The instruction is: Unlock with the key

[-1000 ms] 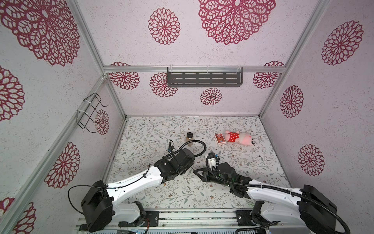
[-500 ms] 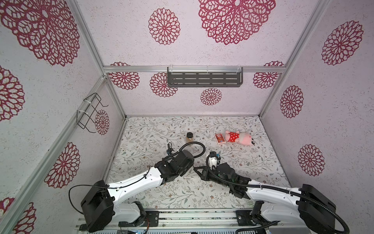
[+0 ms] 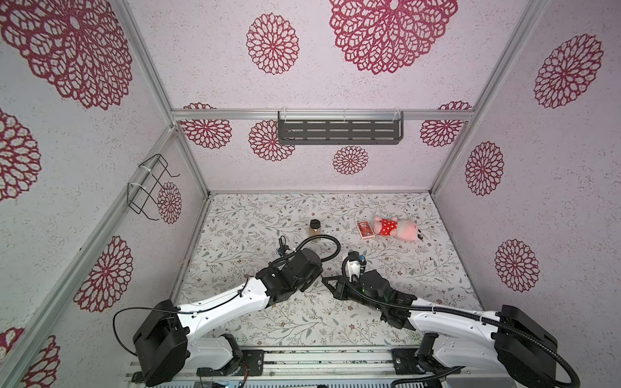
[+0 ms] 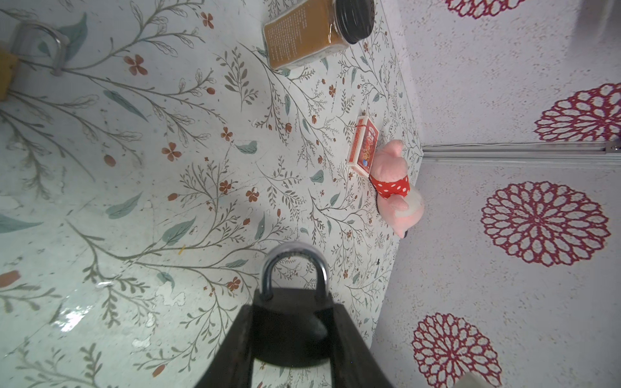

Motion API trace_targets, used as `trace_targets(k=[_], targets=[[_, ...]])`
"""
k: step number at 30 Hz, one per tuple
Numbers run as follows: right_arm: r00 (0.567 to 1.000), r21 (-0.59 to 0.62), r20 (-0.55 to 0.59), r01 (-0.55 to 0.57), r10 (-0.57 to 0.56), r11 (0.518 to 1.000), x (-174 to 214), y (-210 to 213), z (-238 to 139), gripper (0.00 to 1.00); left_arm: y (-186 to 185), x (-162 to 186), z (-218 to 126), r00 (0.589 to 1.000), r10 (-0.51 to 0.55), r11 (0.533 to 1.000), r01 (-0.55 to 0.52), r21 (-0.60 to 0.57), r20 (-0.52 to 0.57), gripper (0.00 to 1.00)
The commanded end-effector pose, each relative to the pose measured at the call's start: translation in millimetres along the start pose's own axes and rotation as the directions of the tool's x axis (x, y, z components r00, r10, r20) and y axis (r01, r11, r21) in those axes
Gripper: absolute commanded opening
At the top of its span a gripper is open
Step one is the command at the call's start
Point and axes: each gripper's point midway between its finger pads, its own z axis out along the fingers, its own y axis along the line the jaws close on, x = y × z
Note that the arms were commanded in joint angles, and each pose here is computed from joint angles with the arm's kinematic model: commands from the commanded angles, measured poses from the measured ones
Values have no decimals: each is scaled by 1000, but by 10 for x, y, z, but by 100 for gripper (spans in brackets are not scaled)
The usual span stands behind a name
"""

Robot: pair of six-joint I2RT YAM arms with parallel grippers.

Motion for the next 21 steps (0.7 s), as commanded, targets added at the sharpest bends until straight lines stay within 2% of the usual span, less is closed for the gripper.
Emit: trace_targets(k=[1,21], targets=[[999,-10,38,36,-35,999,-133,132,10,0,-139,-44,-67,1000,-15,998,15,61,2,0],[997,-3,69,48,-47,999,-245,141,-95,0,-176,75,-9,999,21,999,-19,50,-34,0]])
